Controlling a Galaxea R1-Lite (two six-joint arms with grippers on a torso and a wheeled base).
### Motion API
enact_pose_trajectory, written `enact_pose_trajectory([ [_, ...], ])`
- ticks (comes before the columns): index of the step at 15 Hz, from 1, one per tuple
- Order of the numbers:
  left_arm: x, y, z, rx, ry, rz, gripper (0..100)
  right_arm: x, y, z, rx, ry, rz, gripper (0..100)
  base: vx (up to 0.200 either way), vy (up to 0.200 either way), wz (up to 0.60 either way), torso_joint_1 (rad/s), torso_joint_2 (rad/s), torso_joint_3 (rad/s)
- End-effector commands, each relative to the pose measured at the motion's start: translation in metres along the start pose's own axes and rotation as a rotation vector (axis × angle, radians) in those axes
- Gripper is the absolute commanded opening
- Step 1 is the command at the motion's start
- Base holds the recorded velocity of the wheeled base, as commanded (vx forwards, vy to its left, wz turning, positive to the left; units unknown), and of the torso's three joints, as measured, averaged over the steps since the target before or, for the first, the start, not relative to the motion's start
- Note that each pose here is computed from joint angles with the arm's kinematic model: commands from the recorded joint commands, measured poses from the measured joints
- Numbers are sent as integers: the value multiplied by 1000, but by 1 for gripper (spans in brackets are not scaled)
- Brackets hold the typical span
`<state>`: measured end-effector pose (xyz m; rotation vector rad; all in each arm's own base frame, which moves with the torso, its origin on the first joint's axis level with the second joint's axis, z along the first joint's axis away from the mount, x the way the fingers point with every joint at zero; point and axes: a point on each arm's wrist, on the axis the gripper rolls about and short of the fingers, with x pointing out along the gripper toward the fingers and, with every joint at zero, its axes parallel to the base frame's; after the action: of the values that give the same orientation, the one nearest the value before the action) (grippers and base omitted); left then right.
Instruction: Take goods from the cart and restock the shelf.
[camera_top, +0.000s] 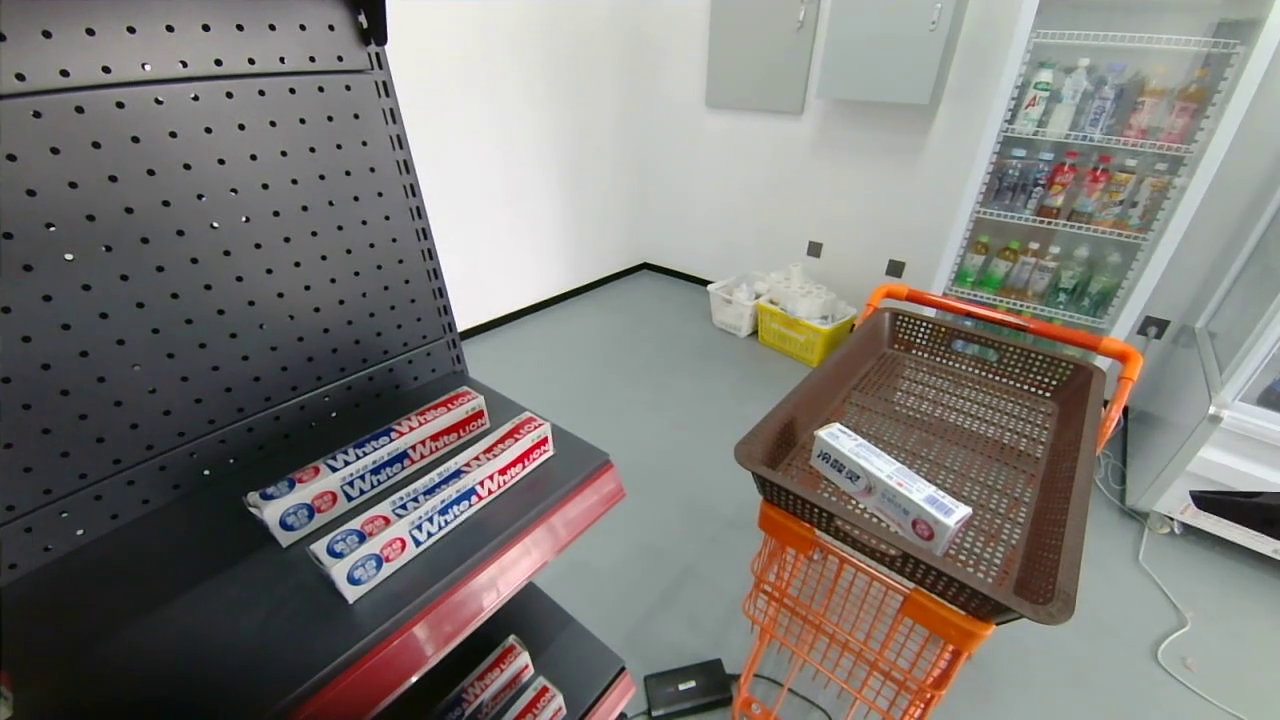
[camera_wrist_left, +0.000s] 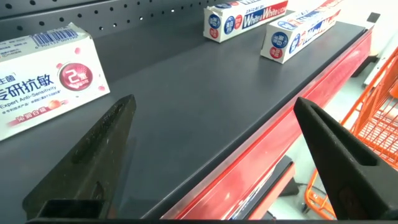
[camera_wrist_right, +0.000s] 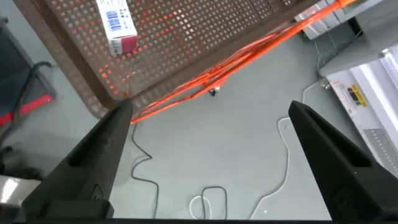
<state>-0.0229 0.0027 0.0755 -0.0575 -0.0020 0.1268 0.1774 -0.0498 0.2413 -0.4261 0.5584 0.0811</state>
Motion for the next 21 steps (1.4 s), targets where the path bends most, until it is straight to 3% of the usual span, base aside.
enact_pose_trajectory([
  [1,0,0,0,-1,0,-1,100,48,-11,7,-41,72,79,100,0,0,0,0,0,0],
  [5,0,0,0,-1,0,1,100,99,-7,30,-84,72,182,100,0,0,0,0,0,0],
  [12,0,0,0,-1,0,1,100,141,30,43,-148,73,329,100,0,0,0,0,0,0],
  [21,0,0,0,-1,0,1,100,175,25,65,-168,26,305,100,0,0,0,0,0,0],
])
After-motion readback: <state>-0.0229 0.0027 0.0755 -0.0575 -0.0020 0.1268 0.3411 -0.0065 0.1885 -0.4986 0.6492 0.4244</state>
